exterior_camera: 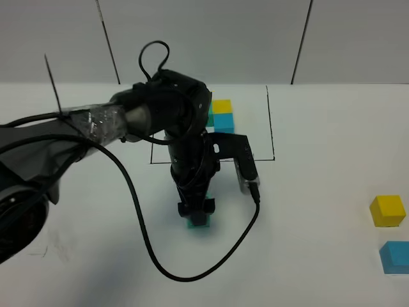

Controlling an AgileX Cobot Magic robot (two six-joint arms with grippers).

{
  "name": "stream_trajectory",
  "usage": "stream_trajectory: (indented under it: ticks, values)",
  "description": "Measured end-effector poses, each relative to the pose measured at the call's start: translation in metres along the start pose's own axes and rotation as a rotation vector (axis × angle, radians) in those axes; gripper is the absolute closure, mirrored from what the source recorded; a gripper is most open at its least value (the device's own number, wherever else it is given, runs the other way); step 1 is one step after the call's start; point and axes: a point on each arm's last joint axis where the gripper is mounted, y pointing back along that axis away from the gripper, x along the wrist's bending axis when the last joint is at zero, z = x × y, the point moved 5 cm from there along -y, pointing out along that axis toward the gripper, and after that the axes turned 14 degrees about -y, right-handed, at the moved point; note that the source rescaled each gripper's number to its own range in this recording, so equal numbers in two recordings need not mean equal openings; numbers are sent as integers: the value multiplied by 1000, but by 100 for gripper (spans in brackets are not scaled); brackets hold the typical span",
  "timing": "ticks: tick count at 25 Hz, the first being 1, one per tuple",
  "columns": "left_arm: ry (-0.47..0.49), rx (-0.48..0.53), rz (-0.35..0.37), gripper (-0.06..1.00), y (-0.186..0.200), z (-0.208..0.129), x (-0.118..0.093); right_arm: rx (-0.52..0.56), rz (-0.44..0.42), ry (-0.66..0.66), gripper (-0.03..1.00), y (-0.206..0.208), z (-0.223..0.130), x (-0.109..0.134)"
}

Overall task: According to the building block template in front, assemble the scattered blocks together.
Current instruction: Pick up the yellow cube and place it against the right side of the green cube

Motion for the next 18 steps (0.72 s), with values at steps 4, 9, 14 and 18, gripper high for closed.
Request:
stream_trajectory:
  ticks: [4,9,14,18]
  values:
    - [78,-70,102,-6,62,1,-5,0,0,0,25,0,0,0]
    - [280,-74,270,-6,161,-26,-29,0,0,0,25,0,0,0]
    - [584,-155,579,-4,270,-86,-62,0,0,0,25,0,0,0]
    - [782,-319,779,1,347,-134,-115,0,0,0,25,0,0,0]
